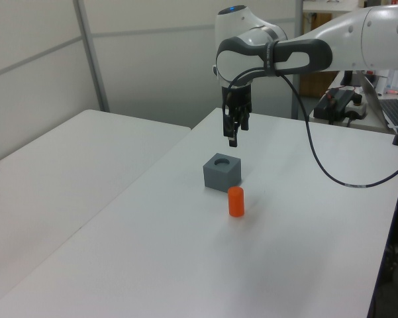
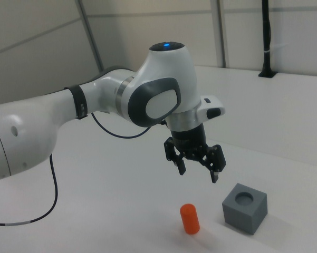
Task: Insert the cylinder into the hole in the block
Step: 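Move the gripper down over the orange cylinder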
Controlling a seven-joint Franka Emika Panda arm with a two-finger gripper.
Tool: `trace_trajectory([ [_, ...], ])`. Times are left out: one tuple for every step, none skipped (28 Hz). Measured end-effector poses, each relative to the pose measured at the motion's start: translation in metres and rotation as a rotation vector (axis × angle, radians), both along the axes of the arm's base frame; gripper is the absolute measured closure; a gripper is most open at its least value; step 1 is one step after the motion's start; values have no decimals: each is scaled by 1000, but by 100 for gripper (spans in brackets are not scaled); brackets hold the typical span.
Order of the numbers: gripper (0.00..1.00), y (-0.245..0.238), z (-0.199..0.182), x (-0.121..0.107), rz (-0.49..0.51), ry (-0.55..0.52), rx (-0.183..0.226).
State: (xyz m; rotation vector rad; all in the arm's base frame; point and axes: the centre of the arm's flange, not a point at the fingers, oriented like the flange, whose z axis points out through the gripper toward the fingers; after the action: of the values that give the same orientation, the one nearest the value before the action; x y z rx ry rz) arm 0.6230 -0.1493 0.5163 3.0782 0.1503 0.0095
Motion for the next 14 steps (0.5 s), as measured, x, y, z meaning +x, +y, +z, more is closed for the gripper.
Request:
trace_trajectory([
  [0, 0, 0, 0, 0, 0, 0],
  [0, 0, -1, 0, 0, 1, 0],
  [0, 1, -3, -2, 2, 3, 2],
  [0, 2, -7, -3, 5, 0, 2],
  [0, 4, -12, -5, 9, -6, 3],
  [0, 6, -17, -7, 14, -15, 3],
  [0, 10, -25, -9, 21, -27, 3],
  [0, 13, -30, -11, 26, -35, 3],
  [0, 16, -35, -13, 31, -43, 3],
  [0, 19, -40, -16, 37, -51, 3],
  [0, 23, -45, -18, 42, -57, 3],
  [0, 27, -52, -21, 49, -62, 4],
  [0, 30, -56, -23, 53, -64, 4],
  [0, 33, -59, -25, 58, -66, 5],
])
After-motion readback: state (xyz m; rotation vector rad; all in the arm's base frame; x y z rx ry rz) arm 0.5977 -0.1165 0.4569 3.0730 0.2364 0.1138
